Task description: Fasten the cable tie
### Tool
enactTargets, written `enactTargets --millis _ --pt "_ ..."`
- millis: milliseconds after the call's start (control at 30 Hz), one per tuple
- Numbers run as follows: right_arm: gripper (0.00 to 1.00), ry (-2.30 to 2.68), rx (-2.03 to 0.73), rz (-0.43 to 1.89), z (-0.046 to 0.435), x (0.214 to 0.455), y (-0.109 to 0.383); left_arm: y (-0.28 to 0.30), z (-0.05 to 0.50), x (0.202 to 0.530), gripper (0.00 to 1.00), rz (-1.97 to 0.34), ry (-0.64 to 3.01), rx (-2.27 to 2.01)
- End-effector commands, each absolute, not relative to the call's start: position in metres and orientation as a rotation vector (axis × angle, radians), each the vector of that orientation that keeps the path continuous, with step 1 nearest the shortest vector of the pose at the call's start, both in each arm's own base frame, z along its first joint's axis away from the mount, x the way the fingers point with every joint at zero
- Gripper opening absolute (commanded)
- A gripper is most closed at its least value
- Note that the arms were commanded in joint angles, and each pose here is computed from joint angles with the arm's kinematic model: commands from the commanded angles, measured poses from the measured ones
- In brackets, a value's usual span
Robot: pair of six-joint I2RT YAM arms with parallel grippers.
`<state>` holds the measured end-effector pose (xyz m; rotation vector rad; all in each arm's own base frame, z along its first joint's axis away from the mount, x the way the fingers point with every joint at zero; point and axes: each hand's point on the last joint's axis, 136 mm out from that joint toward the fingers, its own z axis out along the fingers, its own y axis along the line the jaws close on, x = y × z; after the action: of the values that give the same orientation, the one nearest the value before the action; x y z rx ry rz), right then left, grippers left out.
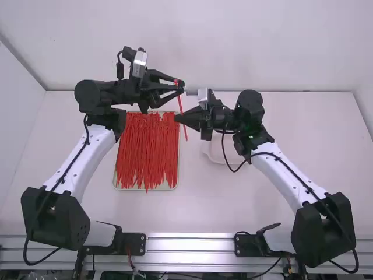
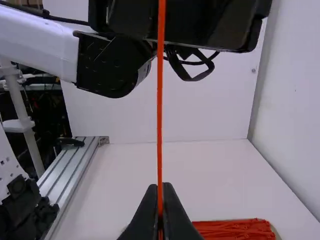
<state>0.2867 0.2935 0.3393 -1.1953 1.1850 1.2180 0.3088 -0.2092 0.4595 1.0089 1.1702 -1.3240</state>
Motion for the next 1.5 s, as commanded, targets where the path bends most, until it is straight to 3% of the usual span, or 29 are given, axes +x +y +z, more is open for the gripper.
enactTargets --millis 0,100,367,433,467,667,1400,1467 --pt "0.00 1.165 -1.195 1.205 0.349 0.291 0.293 -0.208 0.472 0.306 0.17 -1.300 1.137 1.011" --pt "0.00 1.168 -1.192 1.203 0.348 0.293 0.290 -0.207 0.474 0.307 0.01 -1.304 1.140 0.996" --pt "0.00 1.205 -1.180 1.212 0.344 0.295 0.290 -0.207 0.474 0.308 0.01 -1.304 1.139 0.990" --pt "0.10 1.232 -1.175 1.224 0.339 0.296 0.288 -0.207 0.474 0.307 0.02 -1.317 1.149 0.986" --pt "0.24 1.255 -1.163 1.227 0.337 0.299 0.285 -0.207 0.475 0.307 0.01 -1.319 1.149 0.985" --pt "0.31 1.335 -1.132 1.245 0.326 0.305 0.278 -0.199 0.480 0.313 0.01 -1.322 1.177 0.946" --pt "0.33 1.338 -1.224 1.303 0.311 0.280 0.297 -0.190 0.513 0.323 0.02 -1.332 1.232 0.862" --pt "0.28 1.341 -1.222 1.302 0.309 0.280 0.297 -0.188 0.513 0.324 0.02 -1.329 1.236 0.856"
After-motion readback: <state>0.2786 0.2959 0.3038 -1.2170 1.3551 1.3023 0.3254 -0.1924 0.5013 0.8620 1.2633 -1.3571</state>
